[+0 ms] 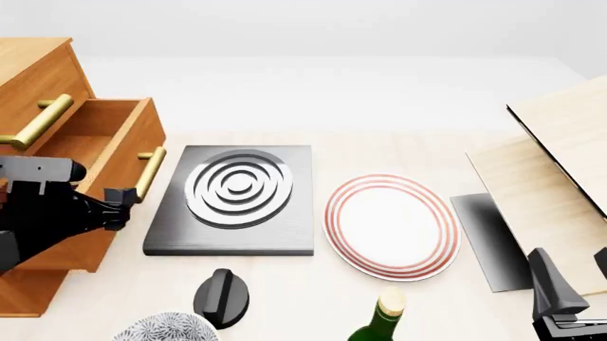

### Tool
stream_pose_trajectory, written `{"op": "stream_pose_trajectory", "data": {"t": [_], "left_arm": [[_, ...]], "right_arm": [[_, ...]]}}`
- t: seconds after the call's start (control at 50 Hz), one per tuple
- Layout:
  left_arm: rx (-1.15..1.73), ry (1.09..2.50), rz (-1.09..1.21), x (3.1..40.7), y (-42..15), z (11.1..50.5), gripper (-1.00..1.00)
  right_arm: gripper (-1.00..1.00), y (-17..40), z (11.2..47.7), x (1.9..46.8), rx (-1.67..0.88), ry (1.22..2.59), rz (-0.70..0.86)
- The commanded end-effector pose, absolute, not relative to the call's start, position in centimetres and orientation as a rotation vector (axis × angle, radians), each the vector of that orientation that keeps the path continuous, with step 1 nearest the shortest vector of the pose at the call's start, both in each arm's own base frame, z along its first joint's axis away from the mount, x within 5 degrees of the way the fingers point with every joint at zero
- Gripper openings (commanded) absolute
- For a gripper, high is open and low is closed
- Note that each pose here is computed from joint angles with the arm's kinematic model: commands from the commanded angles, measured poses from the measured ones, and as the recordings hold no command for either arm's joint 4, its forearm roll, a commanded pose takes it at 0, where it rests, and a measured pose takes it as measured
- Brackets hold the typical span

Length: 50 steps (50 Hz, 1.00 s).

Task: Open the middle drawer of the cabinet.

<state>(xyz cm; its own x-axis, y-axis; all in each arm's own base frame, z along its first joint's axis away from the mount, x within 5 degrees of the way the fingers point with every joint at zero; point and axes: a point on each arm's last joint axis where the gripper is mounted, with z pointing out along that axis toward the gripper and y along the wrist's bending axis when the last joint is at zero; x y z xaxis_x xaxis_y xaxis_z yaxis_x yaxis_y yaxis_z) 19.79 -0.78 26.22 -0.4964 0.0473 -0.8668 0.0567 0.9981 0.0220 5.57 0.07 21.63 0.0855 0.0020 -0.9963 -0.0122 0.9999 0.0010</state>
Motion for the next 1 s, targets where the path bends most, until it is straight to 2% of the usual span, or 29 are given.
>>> {"op": "stream_pose_trajectory", "data": {"t": [0.02, 0.22, 0.6, 1.0], "left_arm": [[0.338, 2.103, 0.039, 21.0, -2.7, 25.3, 1.00], [0.420, 2.102, -0.015, 22.3, -4.8, 24.9, 1.00], [0.614, 2.013, -0.156, 21.9, -9.9, 27.7, 1.00], [0.608, 1.994, -0.187, 21.2, -10.2, 29.2, 1.00]], "right_arm": [[1.00, 0.1, 21.6, 5.6, -0.008, 1.485, 0.011], [1.00, 0.1, 21.6, 5.6, -0.008, 1.485, 0.011], [1.00, 0.1, 21.6, 5.6, -0.008, 1.485, 0.011], [1.00, 0.1, 21.6, 5.6, -0.008, 1.485, 0.011]]}}
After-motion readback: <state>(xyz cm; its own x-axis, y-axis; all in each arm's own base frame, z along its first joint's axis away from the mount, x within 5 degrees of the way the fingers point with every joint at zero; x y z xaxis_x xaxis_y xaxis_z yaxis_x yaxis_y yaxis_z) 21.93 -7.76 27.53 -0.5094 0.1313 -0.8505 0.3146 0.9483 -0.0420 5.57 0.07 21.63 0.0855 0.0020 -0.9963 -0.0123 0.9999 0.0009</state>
